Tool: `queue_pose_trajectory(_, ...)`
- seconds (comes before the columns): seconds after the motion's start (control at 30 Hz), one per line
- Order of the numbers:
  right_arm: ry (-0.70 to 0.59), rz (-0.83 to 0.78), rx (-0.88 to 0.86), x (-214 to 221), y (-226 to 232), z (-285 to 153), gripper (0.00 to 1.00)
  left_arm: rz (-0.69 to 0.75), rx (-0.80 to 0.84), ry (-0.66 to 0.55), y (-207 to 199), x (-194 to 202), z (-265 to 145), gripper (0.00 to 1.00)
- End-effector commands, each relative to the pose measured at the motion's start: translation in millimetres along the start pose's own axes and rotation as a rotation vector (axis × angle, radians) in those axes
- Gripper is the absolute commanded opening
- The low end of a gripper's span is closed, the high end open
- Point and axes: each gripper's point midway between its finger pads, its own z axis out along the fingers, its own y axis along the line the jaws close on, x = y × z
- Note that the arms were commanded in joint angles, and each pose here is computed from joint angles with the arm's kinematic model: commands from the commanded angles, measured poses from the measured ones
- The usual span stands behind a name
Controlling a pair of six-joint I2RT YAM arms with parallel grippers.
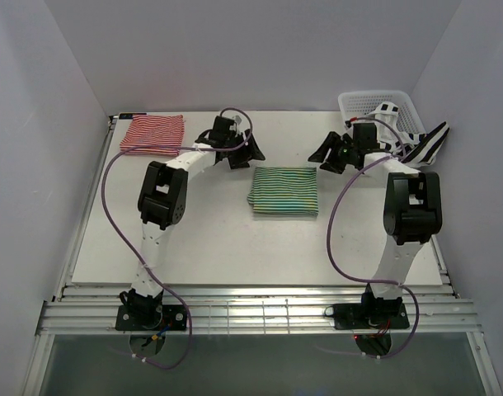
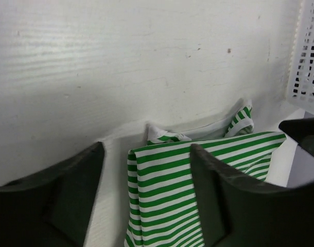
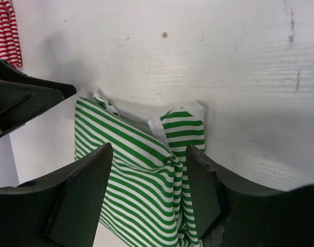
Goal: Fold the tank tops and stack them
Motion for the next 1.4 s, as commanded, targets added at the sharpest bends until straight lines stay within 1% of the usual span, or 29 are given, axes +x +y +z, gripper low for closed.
queue_pose_trajectory(0.0, -0.033, -0.112, -0.083, -28.4, 36.3, -19.3, 0.66, 0.069, 0.088, -0.128, -45.7, -46.2, -33.4, 0.85)
queue_pose_trajectory(0.03, -0.035, -0.119, -0.086, -27.5, 39.4, -23.8, 0.67, 0.071, 0.104, -0.144, -55.8, -50.2, -43.8, 0.92)
queue_pose_trajectory(0.07, -0.059, -0.143, -0.102, -29.7, 52.4, -36.7, 0.71, 0.069, 0.114, -0.149, -61.1, -50.7, -49.5, 0.95)
queue_pose_trajectory(0.1, -0.050, -0.141, -0.094, -19.7, 50.1, -40.0, 0.75, 0.070, 0.109, -0.139, -63.2, -42.3, -50.0, 0.97)
queue_pose_trajectory(0.13, -0.051, -0.146, -0.097, -15.1, 52.7, -44.5, 0.78, 0.082, 0.117, -0.152, -74.3, -41.8, -60.6, 0.98)
queue_pose_trajectory(0.17, -0.068, -0.167, -0.118, -13.1, 64.1, -55.1, 0.91, 0.086, 0.114, -0.154, -77.7, -38.5, -64.5, 0.98)
queue_pose_trajectory(0.2, -0.058, -0.165, -0.136, -5.9, 68.4, -58.1, 0.97, 0.090, 0.096, -0.162, -78.7, -34.2, -66.7, 0.98)
queue_pose_trajectory(0.23, -0.049, -0.153, -0.154, 4.8, 68.6, -58.1, 0.90, 0.097, 0.081, -0.139, -79.3, -17.6, -65.3, 0.98)
queue_pose_trajectory(0.3, -0.027, -0.153, -0.211, 17.7, 80.9, -60.8, 0.90, 0.111, 0.085, -0.145, -90.0, -7.9, -76.5, 0.98)
queue_pose_trajectory(0.33, -0.017, -0.137, -0.225, 22.7, 81.7, -59.2, 0.90, 0.121, 0.096, -0.127, -96.6, 5.5, -76.3, 0.98)
queue_pose_trajectory(0.37, -0.012, -0.138, -0.241, 24.4, 84.9, -55.9, 0.90, 0.123, 0.101, -0.119, -94.7, 16.2, -76.3, 0.98)
queue_pose_trajectory(0.43, -0.016, -0.098, -0.209, 24.3, 78.9, -46.4, 0.90, 0.111, 0.114, -0.091, -100.1, 34.8, -70.4, 0.98)
queue_pose_trajectory(0.5, -0.031, -0.062, -0.188, 20.0, 72.9, -37.0, 0.90, 0.098, 0.102, -0.054, -95.3, 51.8, -60.0, 0.98)
queue_pose_trajectory(0.6, -0.035, -0.015, -0.158, 13.5, 61.4, -17.4, 0.90, 0.079, 0.073, -0.021, -81.3, 63.3, -44.9, 0.98)
queue_pose_trajectory(0.73, -0.005, 0.017, -0.122, 10.4, 43.0, 11.8, 0.90, 0.088, 0.042, -0.006, -67.6, 68.8, -31.4, 0.98)
queue_pose_trajectory(0.77, 0.019, 0.031, -0.106, 16.2, 33.0, 24.0, 0.90, 0.097, 0.028, -0.011, -63.5, 68.2, -28.8, 0.98)
queue_pose_trajectory(0.8, 0.016, 0.033, -0.104, 10.8, 31.5, 28.9, 0.90, 0.100, 0.014, -0.015, -60.2, 67.4, -26.0, 0.98)
queue_pose_trajectory(0.87, 0.045, 0.059, -0.075, 16.6, 17.2, 42.1, 0.90, 0.099, -0.019, -0.009, -49.6, 69.3, -19.0, 0.98)
queue_pose_trajectory(0.97, 0.060, 0.072, -0.034, 22.6, 3.7, 47.3, 0.90, 0.106, -0.057, -0.001, -37.9, 72.3, -11.5, 0.98)
queue_pose_trajectory(1.07, 0.050, 0.066, 0.001, 23.9, -4.0, 44.1, 0.90, 0.113, -0.098, -0.002, -28.9, 72.3, -9.8, 0.98)
queue_pose_trajectory(1.13, 0.045, 0.048, -0.026, 18.6, 3.8, 38.1, 0.90, 0.119, -0.102, -0.002, -30.0, 71.1, -12.7, 0.98)
queue_pose_trajectory(1.27, 0.046, -0.049, -0.091, 4.2, 33.3, 17.0, 0.90, 0.145, -0.046, -0.043, -55.4, 55.3, -31.9, 0.98)
queue_pose_trajectory(1.33, 0.004, -0.107, -0.129, -9.0, 54.4, -4.0, 0.90, 0.169, -0.029, -0.087, -70.0, 43.7, -47.6, 0.98)
queue_pose_trajectory(1.37, -0.006, -0.131, -0.122, -8.3, 54.0, -8.9, 0.90, 0.176, -0.030, -0.093, -70.8, 43.1, -52.2, 0.98)
